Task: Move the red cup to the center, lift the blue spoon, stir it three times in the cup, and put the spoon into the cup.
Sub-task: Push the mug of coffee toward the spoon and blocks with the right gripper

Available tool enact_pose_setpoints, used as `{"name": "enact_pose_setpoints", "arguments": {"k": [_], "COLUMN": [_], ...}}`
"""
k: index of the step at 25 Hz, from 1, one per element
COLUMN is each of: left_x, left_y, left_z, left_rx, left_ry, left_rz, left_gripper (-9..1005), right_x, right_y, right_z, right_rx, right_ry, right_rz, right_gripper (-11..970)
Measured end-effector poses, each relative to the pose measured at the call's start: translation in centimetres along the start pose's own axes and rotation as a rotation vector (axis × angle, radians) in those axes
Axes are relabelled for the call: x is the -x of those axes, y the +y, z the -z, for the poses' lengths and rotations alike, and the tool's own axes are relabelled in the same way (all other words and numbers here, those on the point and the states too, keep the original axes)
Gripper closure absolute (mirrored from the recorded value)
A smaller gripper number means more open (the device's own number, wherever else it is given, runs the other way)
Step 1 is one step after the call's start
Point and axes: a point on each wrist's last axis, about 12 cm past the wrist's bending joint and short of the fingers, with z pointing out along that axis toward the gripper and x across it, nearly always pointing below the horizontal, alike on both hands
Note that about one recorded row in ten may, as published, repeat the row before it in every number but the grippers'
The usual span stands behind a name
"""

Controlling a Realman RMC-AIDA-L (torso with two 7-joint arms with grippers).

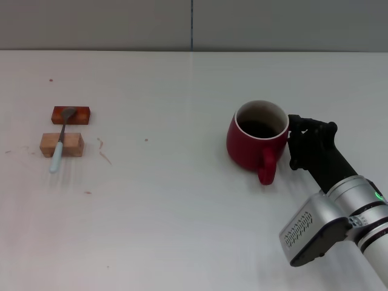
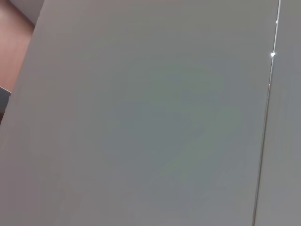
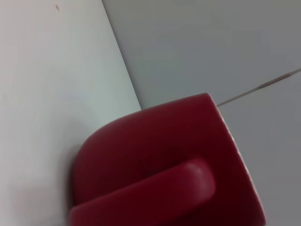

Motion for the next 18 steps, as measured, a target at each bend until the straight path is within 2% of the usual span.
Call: {"name": "enact_pose_setpoints", "arguments": {"k": [18], "left_x": [-0.1], "left_y": [0.2], "left_z": [0.3], "left_rx": [0.006], "left_ry": [0.004], "left_rz": [0.0], "left_gripper": [319], "right_x": [3.2], "right_y": [-1.2], "right_z": [-3.1], "right_rx": [0.025], "right_ry": [-0.103], "right_rz": [-0.019], "right_gripper": [892]}}
